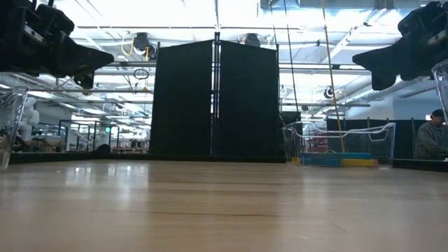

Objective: Sort blocks by size
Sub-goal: Return to Home Position

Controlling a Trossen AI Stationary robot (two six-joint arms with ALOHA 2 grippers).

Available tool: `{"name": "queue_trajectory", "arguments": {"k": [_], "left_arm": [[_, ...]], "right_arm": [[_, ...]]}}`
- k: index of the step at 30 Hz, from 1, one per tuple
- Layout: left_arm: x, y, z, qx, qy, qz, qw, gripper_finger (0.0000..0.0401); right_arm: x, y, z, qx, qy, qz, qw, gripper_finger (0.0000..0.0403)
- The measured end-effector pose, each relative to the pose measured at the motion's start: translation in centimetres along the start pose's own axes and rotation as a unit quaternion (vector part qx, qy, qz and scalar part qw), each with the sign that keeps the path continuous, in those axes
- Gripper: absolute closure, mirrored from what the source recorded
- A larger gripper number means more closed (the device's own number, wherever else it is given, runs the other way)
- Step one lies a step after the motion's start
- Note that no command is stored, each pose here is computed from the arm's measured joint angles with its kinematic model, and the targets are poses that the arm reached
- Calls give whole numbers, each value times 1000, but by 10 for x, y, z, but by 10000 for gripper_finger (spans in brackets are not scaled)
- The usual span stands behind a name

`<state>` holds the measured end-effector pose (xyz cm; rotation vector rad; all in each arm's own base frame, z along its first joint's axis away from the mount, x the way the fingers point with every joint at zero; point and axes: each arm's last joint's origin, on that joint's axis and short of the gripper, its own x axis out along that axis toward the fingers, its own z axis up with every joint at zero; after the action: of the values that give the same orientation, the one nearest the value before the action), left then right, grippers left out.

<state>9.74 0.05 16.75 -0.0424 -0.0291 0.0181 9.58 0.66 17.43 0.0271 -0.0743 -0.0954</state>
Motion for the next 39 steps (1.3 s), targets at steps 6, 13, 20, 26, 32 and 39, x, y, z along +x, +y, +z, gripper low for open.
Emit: {"name": "queue_trajectory", "arguments": {"k": [6,13,20,26,32,39], "left_arm": [[0,0,0,0,-1,4,1000,400],[0,0,0,-1,1,7,1000,400],[0,0,0,-1,1,7,1000,394],[0,0,0,-1,1,7,1000,393],[0,0,0,-1,1,7,1000,393],[0,0,0,-1,1,7,1000,393]], "right_arm": [[0,0,0,6,2,1,1000,403],[0,0,3,3,-17,1,1000,402],[0,0,2,29,-12,1,1000,396],[0,0,2,30,-12,1,999,396],[0,0,2,29,-11,1,999,395],[0,0,2,29,-11,1,1000,395]]}}
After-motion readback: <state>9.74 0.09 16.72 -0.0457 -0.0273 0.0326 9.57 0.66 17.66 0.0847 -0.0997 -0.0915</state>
